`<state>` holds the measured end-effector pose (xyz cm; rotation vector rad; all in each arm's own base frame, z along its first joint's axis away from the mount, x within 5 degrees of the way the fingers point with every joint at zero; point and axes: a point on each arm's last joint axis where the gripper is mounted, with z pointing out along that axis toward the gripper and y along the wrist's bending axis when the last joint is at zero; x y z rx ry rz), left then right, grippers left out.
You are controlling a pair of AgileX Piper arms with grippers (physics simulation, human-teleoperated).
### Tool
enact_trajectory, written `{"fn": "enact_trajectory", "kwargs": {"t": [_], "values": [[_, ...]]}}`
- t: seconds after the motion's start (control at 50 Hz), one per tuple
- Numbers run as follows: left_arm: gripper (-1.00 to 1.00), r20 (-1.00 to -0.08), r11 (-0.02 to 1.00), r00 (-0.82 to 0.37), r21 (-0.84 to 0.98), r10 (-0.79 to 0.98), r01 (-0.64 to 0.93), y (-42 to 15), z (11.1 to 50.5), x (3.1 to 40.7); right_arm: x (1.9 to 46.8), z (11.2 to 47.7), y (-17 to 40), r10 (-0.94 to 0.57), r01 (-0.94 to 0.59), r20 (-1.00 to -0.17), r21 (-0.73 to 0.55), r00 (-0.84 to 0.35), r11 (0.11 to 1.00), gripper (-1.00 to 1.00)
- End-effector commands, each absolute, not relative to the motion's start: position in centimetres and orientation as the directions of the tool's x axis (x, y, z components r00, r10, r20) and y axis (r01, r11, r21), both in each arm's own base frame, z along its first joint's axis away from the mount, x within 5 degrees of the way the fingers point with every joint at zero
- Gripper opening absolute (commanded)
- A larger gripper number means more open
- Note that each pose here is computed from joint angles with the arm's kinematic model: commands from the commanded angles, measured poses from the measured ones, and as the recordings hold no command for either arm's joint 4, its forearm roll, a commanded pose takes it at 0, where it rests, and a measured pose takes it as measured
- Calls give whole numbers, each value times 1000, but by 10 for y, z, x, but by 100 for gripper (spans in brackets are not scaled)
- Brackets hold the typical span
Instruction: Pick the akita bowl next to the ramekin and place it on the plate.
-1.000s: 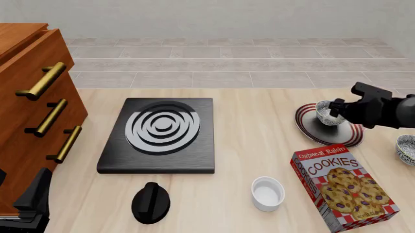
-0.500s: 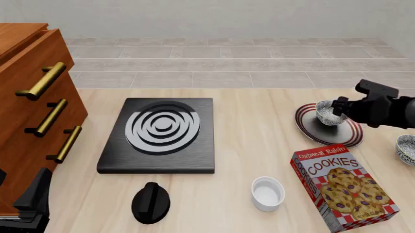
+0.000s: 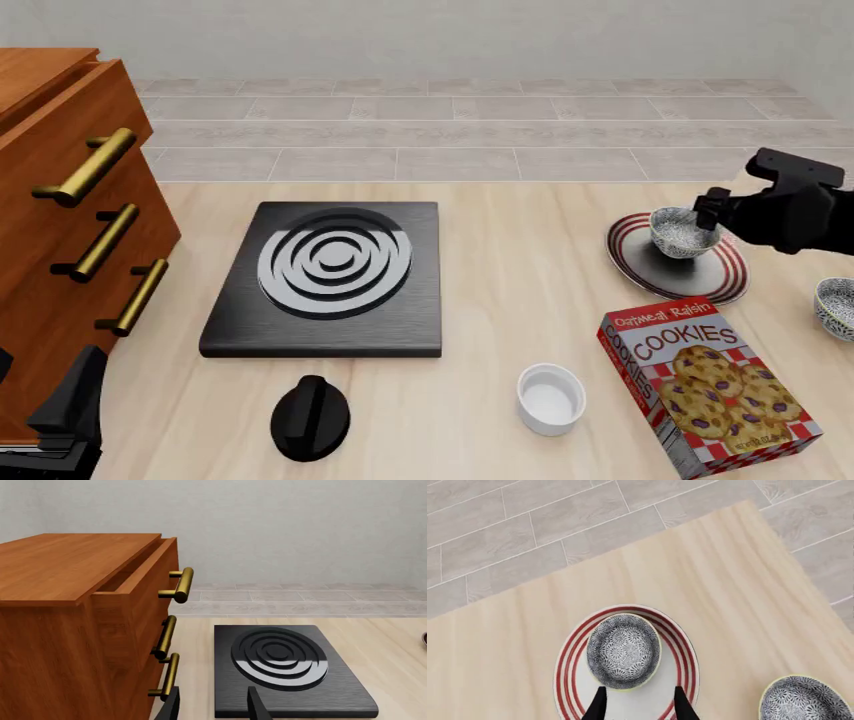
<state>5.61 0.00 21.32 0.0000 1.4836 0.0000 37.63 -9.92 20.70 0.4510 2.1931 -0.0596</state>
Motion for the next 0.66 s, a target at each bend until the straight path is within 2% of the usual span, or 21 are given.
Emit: {"fn": "enact_trajectory", "kwargs": {"t": [0.02, 0.66], "values": [[100, -996, 1000, 87, 0, 0, 0, 0, 213, 56, 368, 219, -94, 287, 329, -780, 110, -556, 938, 100], [100, -996, 1000, 87, 0, 0, 0, 0, 213, 56, 341, 250, -83, 247, 299, -793, 86, -556, 950, 100]]}}
